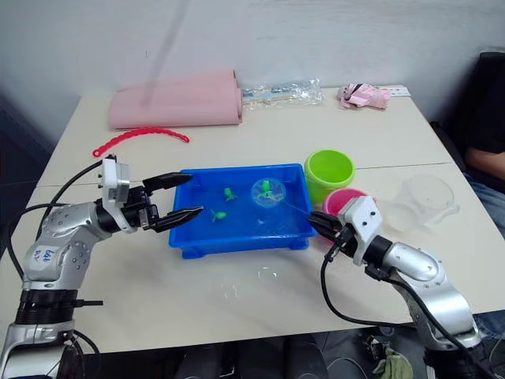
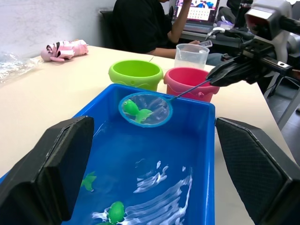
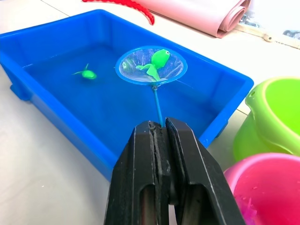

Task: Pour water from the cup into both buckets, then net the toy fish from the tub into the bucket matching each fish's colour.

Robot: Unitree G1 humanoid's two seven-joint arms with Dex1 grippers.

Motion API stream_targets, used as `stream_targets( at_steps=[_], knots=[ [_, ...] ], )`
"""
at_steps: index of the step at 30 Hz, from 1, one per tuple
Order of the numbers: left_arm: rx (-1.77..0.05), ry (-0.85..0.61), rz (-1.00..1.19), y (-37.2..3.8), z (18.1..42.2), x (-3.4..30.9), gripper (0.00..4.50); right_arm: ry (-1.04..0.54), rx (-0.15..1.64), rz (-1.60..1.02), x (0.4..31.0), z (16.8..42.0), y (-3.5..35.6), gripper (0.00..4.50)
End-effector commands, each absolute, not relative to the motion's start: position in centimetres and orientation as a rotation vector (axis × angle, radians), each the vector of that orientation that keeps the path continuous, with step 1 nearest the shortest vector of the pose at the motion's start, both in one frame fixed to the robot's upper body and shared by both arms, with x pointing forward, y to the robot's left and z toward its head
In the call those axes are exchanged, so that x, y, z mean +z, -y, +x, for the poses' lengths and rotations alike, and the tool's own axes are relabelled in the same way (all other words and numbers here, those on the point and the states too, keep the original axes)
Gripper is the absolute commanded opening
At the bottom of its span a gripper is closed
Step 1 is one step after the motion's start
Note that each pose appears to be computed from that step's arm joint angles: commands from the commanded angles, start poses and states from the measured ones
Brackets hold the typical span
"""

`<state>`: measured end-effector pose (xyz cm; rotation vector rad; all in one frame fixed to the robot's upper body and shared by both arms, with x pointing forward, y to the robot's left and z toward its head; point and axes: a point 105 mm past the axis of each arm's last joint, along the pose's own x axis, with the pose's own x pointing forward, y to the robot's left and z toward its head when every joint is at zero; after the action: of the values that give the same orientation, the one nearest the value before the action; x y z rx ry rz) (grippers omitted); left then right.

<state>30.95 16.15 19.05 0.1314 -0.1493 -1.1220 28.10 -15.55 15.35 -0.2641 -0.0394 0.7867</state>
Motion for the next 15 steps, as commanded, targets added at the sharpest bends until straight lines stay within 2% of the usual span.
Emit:
stream_targets(
  at_steps=[1,6,15],
  knots=[
    [-1.160,0.203,0.132,-15.2,31.1,20.3,4.47,0.182,0.750,-0.315,18.8,27.0,16.6,0.00],
    [-1.183,0.221,0.114,-14.4,31.4,20.6,4.47,0.220,0.647,-0.346,20.8,27.3,19.4,0.00],
    [-1.214,0.221,0.094,-13.6,31.4,20.2,4.47,0.204,0.503,-0.505,21.4,29.7,24.6,0.00]
  ],
)
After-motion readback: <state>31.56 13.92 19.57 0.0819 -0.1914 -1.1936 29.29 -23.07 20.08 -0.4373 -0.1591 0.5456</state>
